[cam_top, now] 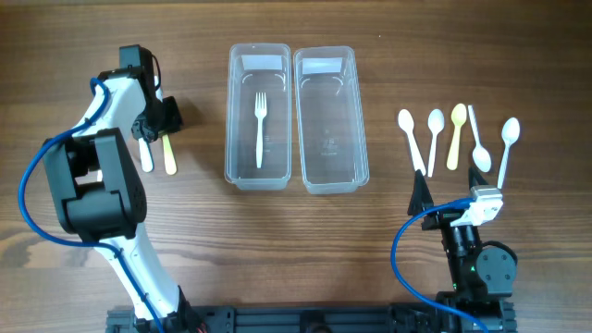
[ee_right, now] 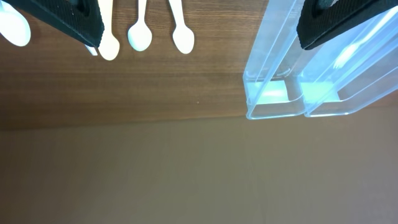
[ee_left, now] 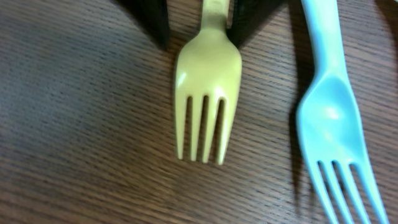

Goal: Pack container
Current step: 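Lower left gripper onto the yellow fork and grasp it, then carry the yellow fork into the left container and release, then grasp the blue fork with the left gripper and lift, then place the blue fork into the left container and release, then grasp the clear fork with the left gripper, then place the clear fork into the left container and release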

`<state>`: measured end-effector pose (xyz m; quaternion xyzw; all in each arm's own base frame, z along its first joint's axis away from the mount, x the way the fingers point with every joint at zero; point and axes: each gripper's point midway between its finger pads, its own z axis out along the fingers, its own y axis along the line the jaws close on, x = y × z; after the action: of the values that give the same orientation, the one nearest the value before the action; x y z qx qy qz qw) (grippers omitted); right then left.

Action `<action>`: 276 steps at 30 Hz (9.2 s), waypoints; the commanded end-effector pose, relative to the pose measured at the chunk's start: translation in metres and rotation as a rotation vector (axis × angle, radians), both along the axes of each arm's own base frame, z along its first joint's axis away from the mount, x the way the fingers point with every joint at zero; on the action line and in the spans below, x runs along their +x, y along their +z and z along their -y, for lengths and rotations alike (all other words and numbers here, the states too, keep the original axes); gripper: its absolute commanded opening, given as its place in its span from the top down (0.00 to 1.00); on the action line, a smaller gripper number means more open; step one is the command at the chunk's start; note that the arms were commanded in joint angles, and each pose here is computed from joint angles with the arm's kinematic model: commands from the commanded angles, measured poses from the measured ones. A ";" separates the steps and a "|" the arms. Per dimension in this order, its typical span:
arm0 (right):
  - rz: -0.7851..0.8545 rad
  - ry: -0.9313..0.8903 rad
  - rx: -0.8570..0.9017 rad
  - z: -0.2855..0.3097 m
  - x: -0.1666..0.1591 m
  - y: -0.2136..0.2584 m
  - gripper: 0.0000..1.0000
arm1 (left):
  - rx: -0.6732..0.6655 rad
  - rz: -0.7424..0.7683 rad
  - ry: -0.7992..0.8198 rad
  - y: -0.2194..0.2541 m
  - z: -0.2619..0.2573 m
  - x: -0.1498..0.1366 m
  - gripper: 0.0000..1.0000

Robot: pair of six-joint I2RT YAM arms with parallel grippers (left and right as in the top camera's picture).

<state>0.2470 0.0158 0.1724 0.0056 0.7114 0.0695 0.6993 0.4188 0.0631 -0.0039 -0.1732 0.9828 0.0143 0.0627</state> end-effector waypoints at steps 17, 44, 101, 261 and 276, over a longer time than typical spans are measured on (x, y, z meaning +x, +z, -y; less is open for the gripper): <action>0.011 0.014 0.013 -0.002 -0.001 0.003 0.00 | 0.010 0.042 0.000 0.037 -0.002 -0.010 0.96; 0.011 0.014 0.013 -0.002 -0.001 0.003 0.00 | -0.192 0.398 -0.235 0.188 0.163 0.011 0.96; 0.011 0.014 0.013 -0.002 -0.001 0.003 0.00 | -0.032 -0.061 0.045 -0.025 -0.039 -0.014 0.82; 0.011 0.014 0.013 -0.002 -0.001 0.003 0.00 | -0.273 0.137 -0.440 0.146 0.213 -0.005 0.94; 0.011 0.014 0.013 -0.002 -0.001 0.003 0.00 | 0.208 0.197 -0.288 0.169 0.105 0.013 0.35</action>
<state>0.2470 0.0158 0.1724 0.0053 0.7114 0.0695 0.6993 0.4223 -0.1118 0.1326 0.0219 0.9911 -0.0476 0.1226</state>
